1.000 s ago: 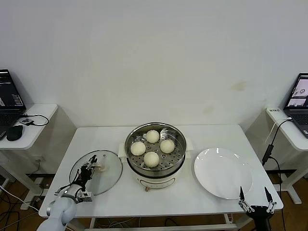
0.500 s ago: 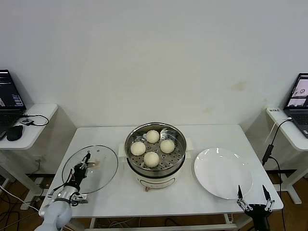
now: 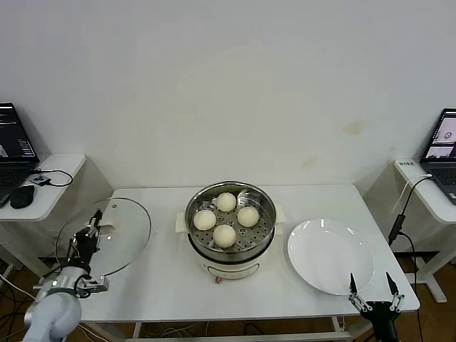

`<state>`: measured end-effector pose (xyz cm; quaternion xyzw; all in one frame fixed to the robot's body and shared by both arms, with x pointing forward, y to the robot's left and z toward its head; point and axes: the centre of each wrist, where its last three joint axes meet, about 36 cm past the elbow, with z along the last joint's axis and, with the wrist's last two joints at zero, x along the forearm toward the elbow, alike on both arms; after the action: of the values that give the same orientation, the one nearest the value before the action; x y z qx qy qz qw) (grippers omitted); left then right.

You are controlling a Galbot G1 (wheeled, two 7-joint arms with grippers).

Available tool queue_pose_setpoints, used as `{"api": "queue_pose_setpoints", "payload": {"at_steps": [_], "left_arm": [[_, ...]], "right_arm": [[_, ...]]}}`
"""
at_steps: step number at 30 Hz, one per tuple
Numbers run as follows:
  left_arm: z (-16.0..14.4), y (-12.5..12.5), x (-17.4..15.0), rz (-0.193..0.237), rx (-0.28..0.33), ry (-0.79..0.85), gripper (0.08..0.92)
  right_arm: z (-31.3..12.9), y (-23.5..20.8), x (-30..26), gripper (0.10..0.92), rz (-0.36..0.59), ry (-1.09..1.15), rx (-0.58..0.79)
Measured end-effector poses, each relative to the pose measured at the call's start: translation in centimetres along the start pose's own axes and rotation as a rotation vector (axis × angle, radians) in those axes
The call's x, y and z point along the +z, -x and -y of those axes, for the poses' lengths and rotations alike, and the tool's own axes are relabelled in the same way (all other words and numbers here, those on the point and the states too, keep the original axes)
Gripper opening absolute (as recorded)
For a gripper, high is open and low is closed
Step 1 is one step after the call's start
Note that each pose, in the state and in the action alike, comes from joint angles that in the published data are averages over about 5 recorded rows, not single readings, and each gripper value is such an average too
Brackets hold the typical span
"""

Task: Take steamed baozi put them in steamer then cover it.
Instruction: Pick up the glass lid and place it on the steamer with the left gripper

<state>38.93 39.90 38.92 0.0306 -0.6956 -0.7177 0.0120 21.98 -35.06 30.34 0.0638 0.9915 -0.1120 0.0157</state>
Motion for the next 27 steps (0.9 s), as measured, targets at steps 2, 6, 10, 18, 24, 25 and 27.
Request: {"api": "queue_pose_setpoints", "payload": {"at_steps": [2,6,10,18,24,25,27], "left_arm": [[-1.6,0.0,-0.6,0.001,-0.004,-0.019,0.139],[-4.6,0.0,-2.2,0.023,-0.022,-0.059,0.139],[-6.7,0.2,-4.5,0.058,-0.037,-0.099,0.139],[-7.6,1.3,-10.6,0.126,-0.009,-0.159,0.139],[-7.9,2.7,-15.5,0.170,0.002,-0.156,0.139],[-7.9,2.9,-16.3,0.176,0.003,-0.151,0.139],[-8.0,3.2,-17.9,0.186,0.003,-0.138,0.139]], "right_arm": [[-0.1,0.0,0.0,0.823,0.000,-0.001,-0.001],[-0.3,0.1,0.1,0.823,0.004,-0.005,0.000],[-0.6,0.1,0.1,0.823,0.012,-0.011,0.001],[-1.5,0.2,0.4,0.823,0.018,-0.049,0.009],[-2.5,0.1,0.5,0.823,0.015,-0.088,0.021],[-2.6,0.1,0.5,0.823,0.014,-0.093,0.022],[-2.8,0.1,0.6,0.823,0.012,-0.103,0.022]]}}
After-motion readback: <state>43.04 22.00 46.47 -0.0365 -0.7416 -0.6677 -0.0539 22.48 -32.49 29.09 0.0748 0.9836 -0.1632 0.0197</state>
